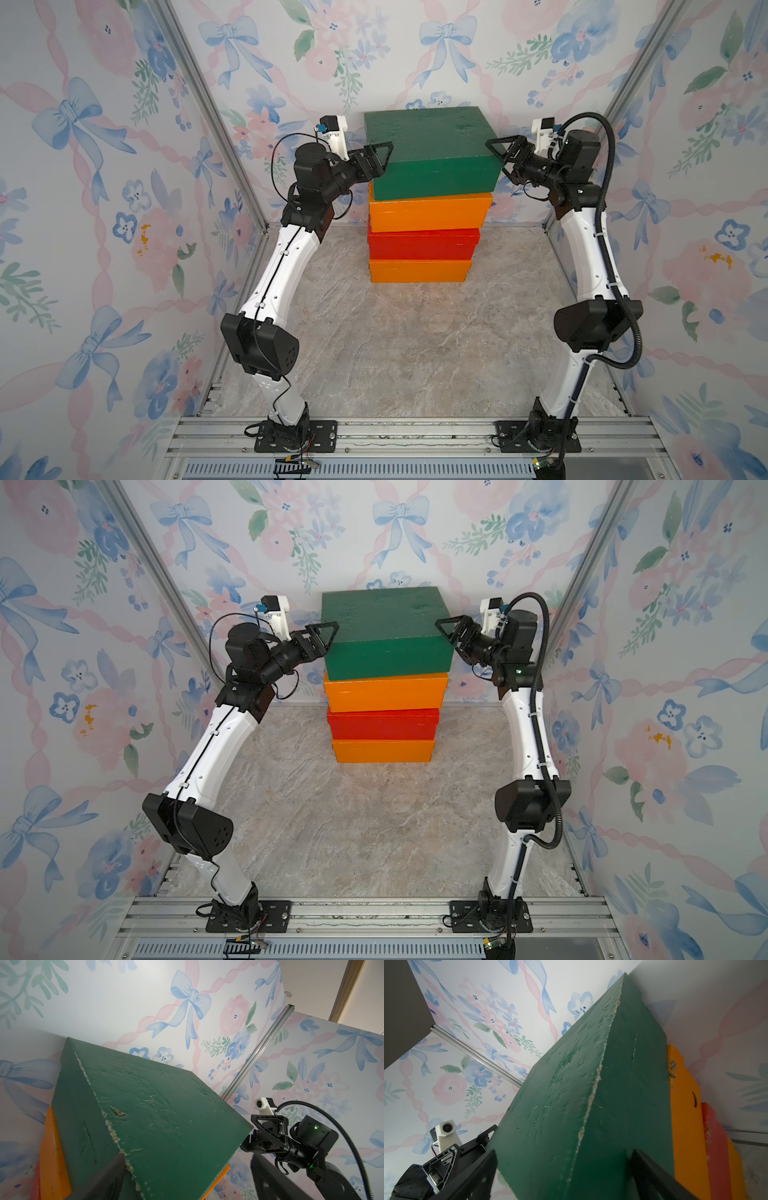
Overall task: Stack the shoeboxes
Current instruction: Place the shoebox at the shoebox.
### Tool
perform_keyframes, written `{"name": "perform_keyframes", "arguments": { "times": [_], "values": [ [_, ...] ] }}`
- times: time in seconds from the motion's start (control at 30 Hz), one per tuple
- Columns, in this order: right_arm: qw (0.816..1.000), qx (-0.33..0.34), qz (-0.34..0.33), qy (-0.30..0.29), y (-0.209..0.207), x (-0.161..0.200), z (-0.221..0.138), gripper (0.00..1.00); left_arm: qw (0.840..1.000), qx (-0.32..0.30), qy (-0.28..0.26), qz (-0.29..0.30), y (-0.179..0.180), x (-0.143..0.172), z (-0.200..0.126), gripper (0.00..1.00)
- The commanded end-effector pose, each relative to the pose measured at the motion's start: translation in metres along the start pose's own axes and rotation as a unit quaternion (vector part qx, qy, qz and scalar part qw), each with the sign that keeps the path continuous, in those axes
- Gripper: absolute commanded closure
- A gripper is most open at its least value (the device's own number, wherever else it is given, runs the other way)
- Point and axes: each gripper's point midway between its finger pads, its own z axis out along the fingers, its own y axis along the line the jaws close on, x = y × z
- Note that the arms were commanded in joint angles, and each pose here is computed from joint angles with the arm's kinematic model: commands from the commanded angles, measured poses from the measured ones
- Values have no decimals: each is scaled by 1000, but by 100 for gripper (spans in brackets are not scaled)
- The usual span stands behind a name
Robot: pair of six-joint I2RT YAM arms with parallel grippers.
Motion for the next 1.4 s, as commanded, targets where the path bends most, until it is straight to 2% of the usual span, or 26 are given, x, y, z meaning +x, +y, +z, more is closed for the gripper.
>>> {"name": "perform_keyframes", "arguments": {
  "times": [0.0, 0.2, 0.87, 1.37],
  "values": [
    [1000, -21, -23, -1, 25, 1, -9, 0, 1000, 21, -5, 17, -20, -4, -5, 4],
    [999, -24, -22, 2, 27, 7, -9, 0, 1000, 25, 5, 15, -24, 7, 1, 4],
    [999, -33, -28, 22, 40, 30, -5, 0, 1000, -10, -7, 13, 4, -3, -8, 4],
    [999, -21, -21, 14, 29, 24, -6, 0, 1000, -10, 0, 9, 6, 2, -11, 3]
  ]
}}
